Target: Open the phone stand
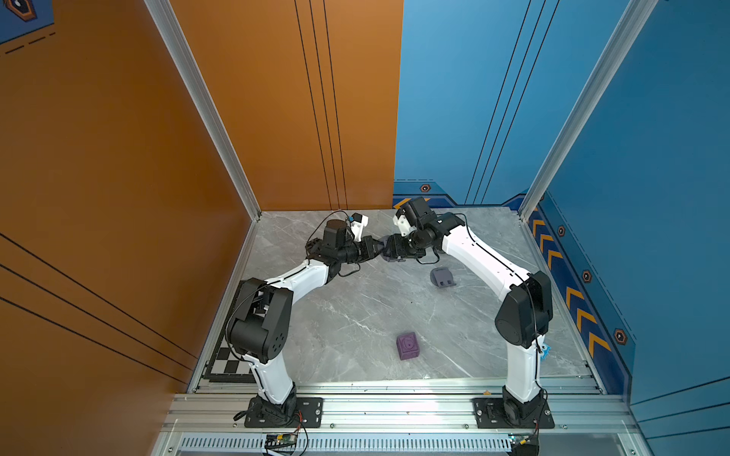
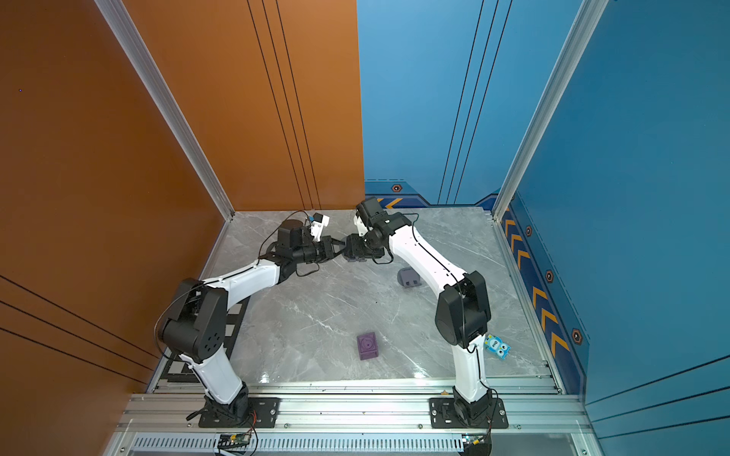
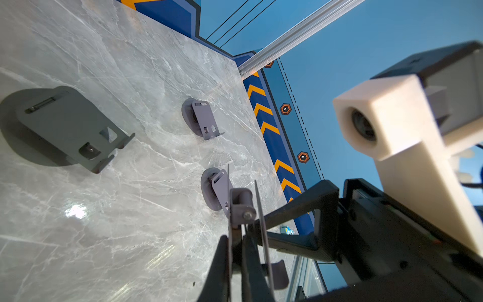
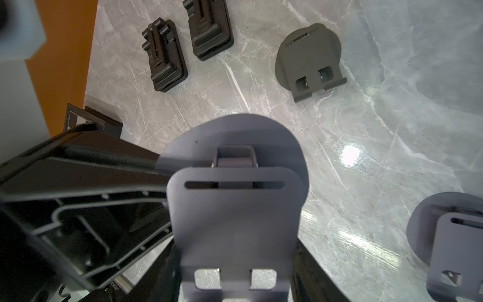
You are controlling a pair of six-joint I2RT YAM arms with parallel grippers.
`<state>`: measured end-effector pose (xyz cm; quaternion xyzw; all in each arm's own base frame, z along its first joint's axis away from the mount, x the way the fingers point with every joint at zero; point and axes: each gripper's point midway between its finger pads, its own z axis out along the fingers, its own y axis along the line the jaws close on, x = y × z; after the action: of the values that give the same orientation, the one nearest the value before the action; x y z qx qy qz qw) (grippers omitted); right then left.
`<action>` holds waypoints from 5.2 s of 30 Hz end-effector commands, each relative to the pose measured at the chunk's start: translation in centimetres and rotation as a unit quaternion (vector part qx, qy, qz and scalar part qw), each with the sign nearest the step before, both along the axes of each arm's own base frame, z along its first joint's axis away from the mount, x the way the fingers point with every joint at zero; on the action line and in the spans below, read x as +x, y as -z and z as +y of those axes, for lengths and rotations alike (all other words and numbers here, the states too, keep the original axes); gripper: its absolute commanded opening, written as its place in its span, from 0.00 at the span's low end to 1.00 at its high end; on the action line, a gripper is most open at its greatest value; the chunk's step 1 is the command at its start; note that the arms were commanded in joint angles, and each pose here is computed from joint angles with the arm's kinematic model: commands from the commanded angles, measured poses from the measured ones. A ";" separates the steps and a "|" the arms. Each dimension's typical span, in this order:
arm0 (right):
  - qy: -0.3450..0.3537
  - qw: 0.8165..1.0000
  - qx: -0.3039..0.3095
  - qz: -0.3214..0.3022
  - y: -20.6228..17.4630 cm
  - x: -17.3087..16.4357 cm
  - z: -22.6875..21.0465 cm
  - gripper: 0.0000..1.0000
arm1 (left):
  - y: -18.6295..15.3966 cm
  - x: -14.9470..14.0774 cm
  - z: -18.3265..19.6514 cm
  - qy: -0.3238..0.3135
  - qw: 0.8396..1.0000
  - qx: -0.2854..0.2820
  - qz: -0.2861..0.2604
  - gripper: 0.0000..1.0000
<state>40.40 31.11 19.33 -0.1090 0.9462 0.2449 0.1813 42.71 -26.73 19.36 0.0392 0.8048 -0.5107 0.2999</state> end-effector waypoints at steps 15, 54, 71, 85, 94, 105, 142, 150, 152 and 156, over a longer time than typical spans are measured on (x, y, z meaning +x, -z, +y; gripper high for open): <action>-0.008 0.998 0.039 -0.039 -6.4 3.0 -1.9 0.14 | 5.1 -4.3 1.5 0.052 0.993 0.102 0.007 0.00; -0.059 0.990 0.115 0.056 -1.8 1.4 2.0 0.52 | -6.6 -3.5 2.7 -0.004 0.996 0.046 -0.081 0.00; -0.012 0.996 0.013 -0.084 -7.5 0.9 -1.8 0.41 | 2.4 -1.6 9.6 -0.135 0.984 0.103 0.059 0.00; -0.016 0.988 -0.056 -0.146 -9.3 -2.3 -2.4 0.42 | 5.5 -0.1 11.6 -0.166 0.974 0.103 0.112 0.00; 0.003 0.992 -0.018 -0.124 -7.6 0.3 -1.2 0.68 | -0.9 0.2 9.2 -0.127 0.989 0.070 0.041 0.00; -0.014 0.993 0.057 -0.102 -6.8 1.3 1.2 1.00 | -6.5 0.1 8.8 -0.125 0.991 0.043 -0.012 0.00; -0.047 0.977 0.178 -0.108 -7.0 2.0 6.5 0.97 | -7.0 0.0 9.1 -0.138 0.989 0.042 -0.018 0.00; -0.055 0.975 0.188 -0.104 -6.9 2.4 7.3 0.85 | -6.6 -0.1 9.1 -0.142 0.989 0.039 -0.015 0.00; -0.057 0.975 0.190 -0.104 -7.0 2.5 7.4 0.84 | -6.7 0.0 9.1 -0.143 0.989 0.037 -0.016 0.00; -0.056 0.974 0.191 -0.104 -7.0 2.6 7.5 0.80 | -6.4 -0.1 9.0 -0.143 0.989 0.039 -0.013 0.00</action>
<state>42.60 37.96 25.60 -0.1459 0.8587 0.4062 0.2764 42.85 -17.50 23.98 -0.0674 0.8303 -0.4226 0.3569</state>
